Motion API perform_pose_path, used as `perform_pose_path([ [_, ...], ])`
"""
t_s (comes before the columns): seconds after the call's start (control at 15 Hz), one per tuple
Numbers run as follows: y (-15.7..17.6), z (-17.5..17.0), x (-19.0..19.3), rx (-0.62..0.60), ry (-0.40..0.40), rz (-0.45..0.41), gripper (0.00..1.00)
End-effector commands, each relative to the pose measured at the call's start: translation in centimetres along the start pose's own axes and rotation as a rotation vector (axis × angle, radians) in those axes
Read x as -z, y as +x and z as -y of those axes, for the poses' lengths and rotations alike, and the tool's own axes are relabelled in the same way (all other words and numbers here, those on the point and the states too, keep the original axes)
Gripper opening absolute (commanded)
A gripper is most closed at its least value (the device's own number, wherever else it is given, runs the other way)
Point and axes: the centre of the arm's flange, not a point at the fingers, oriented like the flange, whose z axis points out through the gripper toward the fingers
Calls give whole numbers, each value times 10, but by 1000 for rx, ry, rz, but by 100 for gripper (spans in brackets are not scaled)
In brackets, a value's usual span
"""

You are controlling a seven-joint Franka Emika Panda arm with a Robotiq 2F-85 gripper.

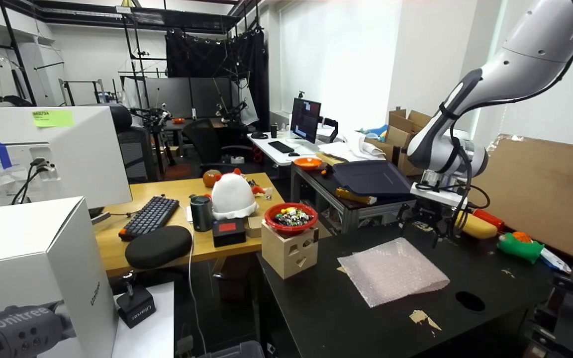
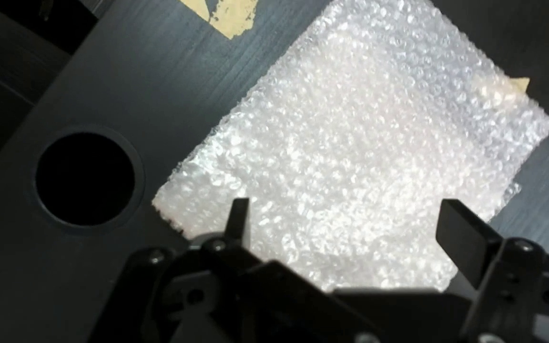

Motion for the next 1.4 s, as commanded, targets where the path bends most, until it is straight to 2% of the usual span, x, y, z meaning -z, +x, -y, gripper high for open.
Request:
perform_pose_path([
  [0.0,-25,21,25,187,-89,-8,100],
  [0.4,-63,56,31,493,-230,-88,100],
  [0.87,-113,125,14,852,-398,-166,100],
  [1.07,-117,145,9,892,-417,-225,100],
  [1.33,-94,157,-12,854,-361,-239,100],
])
